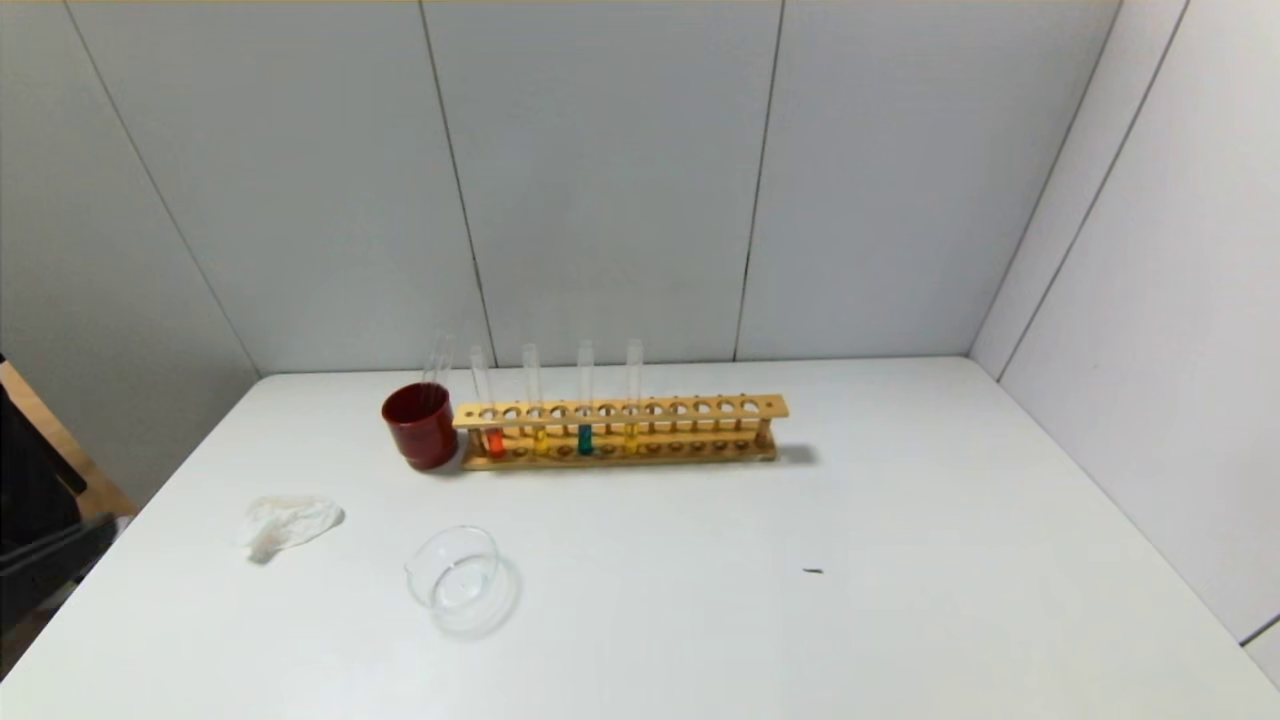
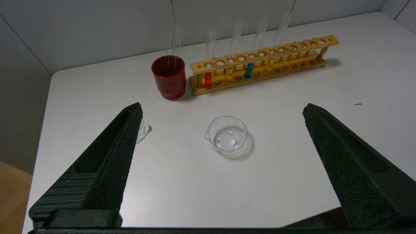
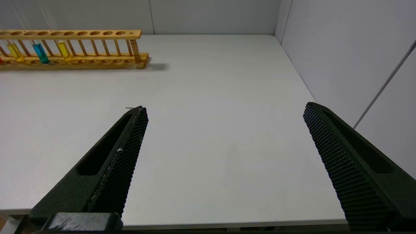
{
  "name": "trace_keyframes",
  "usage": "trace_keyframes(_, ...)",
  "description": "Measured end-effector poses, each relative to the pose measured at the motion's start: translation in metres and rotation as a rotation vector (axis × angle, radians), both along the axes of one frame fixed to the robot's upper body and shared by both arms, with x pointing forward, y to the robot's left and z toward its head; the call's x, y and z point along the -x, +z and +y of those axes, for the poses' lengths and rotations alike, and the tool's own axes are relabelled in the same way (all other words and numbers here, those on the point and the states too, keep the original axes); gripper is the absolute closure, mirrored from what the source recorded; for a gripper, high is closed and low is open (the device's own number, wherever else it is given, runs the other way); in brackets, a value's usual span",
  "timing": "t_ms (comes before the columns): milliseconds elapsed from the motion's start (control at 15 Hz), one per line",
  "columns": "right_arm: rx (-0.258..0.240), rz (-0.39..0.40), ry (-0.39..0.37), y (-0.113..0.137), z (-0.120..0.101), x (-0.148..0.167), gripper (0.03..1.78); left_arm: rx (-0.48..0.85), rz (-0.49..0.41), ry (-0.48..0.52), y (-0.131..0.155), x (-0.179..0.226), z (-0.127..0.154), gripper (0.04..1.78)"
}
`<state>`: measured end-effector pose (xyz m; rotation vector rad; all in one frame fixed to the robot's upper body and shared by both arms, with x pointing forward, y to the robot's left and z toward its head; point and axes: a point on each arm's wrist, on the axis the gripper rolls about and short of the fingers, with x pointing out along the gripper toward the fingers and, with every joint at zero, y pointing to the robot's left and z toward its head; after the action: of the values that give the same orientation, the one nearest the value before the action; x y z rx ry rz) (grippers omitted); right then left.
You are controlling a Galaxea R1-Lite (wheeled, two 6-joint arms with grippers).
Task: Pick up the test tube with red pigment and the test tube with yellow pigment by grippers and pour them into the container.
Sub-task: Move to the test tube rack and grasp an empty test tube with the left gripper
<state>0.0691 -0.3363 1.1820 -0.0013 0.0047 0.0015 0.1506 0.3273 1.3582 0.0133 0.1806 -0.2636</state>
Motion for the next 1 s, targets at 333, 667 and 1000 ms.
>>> trace_keyframes(333, 0.000, 0.000, 0.000, 0.000, 0.000, 0.000, 0.06, 0.005, 0.094, -0.034, -0.002, -0.114, -0.007, 0.08)
trace_keyframes(667, 0.000, 0.000, 0.000, 0.000, 0.000, 0.000, 0.06, 0.015, 0.155, -0.092, -0.040, -0.196, -0.029, 0.08)
trace_keyframes(1000, 0.000, 0.000, 0.000, 0.000, 0.000, 0.000, 0.06, 0.019, 0.219, -0.100, -0.075, -0.251, -0.043, 0.08)
